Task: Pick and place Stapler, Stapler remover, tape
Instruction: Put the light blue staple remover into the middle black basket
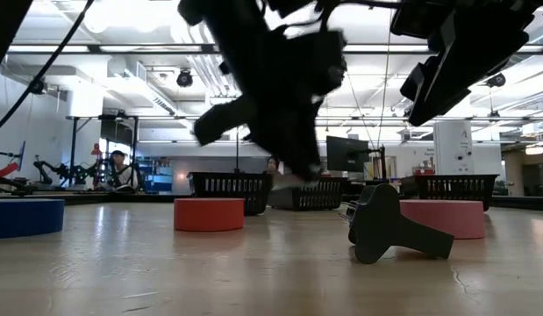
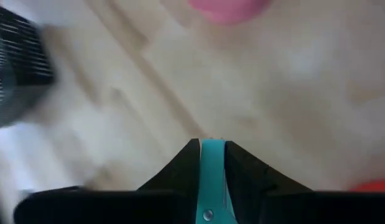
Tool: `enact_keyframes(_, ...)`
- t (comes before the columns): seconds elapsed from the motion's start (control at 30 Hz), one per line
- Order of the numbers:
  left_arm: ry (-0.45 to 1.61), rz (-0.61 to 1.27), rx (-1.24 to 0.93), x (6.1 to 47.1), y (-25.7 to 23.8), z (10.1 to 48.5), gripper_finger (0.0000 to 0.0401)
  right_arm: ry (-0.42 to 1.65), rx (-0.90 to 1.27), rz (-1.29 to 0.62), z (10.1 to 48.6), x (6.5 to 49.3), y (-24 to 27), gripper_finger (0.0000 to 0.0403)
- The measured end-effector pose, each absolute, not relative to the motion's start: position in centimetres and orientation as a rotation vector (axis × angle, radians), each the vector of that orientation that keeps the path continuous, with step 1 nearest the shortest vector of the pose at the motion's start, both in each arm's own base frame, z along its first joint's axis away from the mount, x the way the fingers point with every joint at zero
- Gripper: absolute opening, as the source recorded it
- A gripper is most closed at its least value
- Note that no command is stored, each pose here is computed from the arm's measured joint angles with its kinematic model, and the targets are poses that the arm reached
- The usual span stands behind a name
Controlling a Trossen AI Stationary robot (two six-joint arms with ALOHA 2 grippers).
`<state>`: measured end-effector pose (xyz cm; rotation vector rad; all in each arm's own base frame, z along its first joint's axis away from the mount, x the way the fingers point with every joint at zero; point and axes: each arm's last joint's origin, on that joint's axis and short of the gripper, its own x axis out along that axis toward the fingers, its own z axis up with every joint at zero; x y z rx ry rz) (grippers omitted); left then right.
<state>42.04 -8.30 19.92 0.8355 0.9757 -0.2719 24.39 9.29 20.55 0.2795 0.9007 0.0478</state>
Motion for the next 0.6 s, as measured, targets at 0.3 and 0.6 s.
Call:
enact_keyframes(0.3, 0.997, 0.058, 0.982, 43.4, -4.7, 22.5, 0.0064, 0.904, 0.279, 0.045, 20.5, 24.4, 9.3, 0.0166)
enact_keyframes(0.6, 0.958, 0.146, 0.71, 44.1, 2.6, 22.6, 0.0064, 0.903, 0.279, 0.046, 20.5, 24.4, 9.3, 0.0166)
